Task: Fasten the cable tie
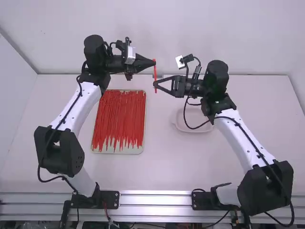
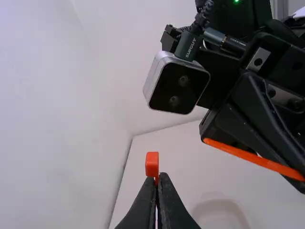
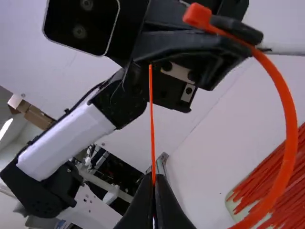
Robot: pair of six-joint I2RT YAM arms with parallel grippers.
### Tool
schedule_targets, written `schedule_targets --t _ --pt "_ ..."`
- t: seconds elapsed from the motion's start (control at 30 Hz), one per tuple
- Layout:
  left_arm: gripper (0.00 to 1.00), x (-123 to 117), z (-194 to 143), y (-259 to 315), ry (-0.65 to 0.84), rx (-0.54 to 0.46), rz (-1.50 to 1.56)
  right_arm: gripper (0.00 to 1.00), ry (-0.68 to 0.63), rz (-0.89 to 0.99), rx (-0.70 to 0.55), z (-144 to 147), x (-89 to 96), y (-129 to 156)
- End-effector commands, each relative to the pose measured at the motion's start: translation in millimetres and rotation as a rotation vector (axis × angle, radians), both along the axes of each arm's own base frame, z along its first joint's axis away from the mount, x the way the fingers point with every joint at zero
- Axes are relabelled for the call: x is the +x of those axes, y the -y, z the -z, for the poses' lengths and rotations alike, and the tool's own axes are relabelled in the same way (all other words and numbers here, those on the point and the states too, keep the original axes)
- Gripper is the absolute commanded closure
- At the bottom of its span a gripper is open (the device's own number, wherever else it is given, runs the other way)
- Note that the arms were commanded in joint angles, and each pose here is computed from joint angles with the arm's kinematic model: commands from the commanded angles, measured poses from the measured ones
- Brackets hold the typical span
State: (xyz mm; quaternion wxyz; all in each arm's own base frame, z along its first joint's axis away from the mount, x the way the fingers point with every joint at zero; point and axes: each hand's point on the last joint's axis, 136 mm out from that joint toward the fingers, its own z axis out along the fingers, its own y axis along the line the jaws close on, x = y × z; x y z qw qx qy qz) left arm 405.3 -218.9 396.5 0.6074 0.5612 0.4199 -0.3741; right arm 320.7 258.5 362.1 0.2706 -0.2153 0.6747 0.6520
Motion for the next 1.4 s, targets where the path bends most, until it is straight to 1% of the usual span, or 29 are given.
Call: schedule_targets --t 0.0,0.07,0.23,0.53,0.67,0.93,1.37 --pt "0.98 -9.3 -2.1 1.7 0.032 0.003 0.038 1.00 -0.041 -0.009 0.002 3.4 -1.4 1.1" --pt "0.98 -14.5 -2.3 6.7 0.035 0.003 0.065 1.00 -0.047 -0.011 0.002 3.6 -2.1 -0.2" --pt "0.98 -16.3 -3.6 11.6 0.051 0.001 0.070 1.00 -0.052 -0.009 0.004 2.8 -1.5 0.5" --pt "0.98 -15.2 -4.5 9.6 0.059 0.000 0.065 1.00 -0.052 0.001 0.005 2.7 0.9 3.0" --pt "0.98 -15.3 -4.5 9.6 0.055 0.000 0.065 1.00 -0.059 0.034 0.003 3.9 6.4 3.6" --pt "0.98 -16.6 -4.4 9.8 0.056 0.001 0.073 1.00 -0.066 0.052 0.004 3.9 9.5 4.0" --pt "0.98 -17.7 -3.2 11.9 0.049 0.002 0.078 1.00 -0.063 0.052 0.004 3.9 9.5 3.9"
